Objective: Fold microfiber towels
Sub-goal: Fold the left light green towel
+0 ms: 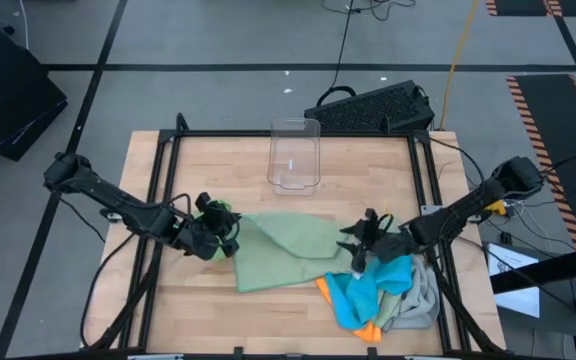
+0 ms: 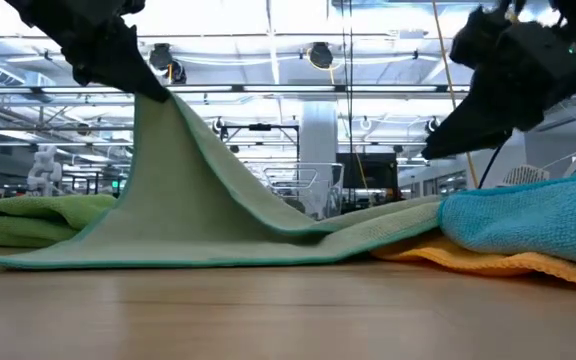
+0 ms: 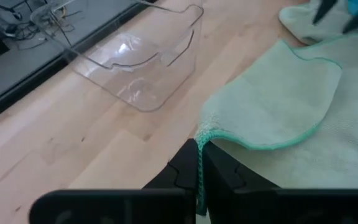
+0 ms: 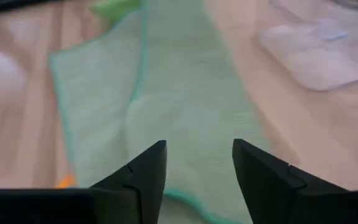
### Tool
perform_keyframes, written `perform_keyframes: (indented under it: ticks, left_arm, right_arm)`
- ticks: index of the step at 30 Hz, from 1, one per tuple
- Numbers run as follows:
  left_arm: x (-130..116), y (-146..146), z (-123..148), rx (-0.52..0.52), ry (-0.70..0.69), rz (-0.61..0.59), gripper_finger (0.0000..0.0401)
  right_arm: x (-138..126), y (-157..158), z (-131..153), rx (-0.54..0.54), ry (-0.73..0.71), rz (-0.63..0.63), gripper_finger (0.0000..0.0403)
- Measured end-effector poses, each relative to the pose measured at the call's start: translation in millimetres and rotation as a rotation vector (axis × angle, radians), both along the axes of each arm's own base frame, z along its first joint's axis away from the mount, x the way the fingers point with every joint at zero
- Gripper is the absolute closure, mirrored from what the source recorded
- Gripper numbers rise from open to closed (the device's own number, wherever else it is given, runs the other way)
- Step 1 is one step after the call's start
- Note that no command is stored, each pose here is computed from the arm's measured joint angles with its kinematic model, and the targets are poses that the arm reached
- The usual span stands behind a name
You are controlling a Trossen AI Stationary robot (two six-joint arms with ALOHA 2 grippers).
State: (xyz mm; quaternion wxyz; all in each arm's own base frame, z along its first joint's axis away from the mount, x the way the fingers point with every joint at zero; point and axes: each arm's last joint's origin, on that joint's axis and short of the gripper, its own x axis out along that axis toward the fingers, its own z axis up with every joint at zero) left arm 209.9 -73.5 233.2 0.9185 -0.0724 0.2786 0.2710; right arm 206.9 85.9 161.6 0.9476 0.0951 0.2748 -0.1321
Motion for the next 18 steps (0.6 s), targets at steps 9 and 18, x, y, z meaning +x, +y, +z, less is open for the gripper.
perform_keyframes:
  ticks: [9,18]
  left_arm:
    - [4,11,0,0.043,0.026,0.016,0.0385]
    - [7,26,0,0.065,0.045,0.067,0.0396]
  right_arm:
    - [11,14,-14,-0.201,0.245,0.247,0.0251]
    - [22,-3,-27,-0.473,0.360,0.350,0.0264]
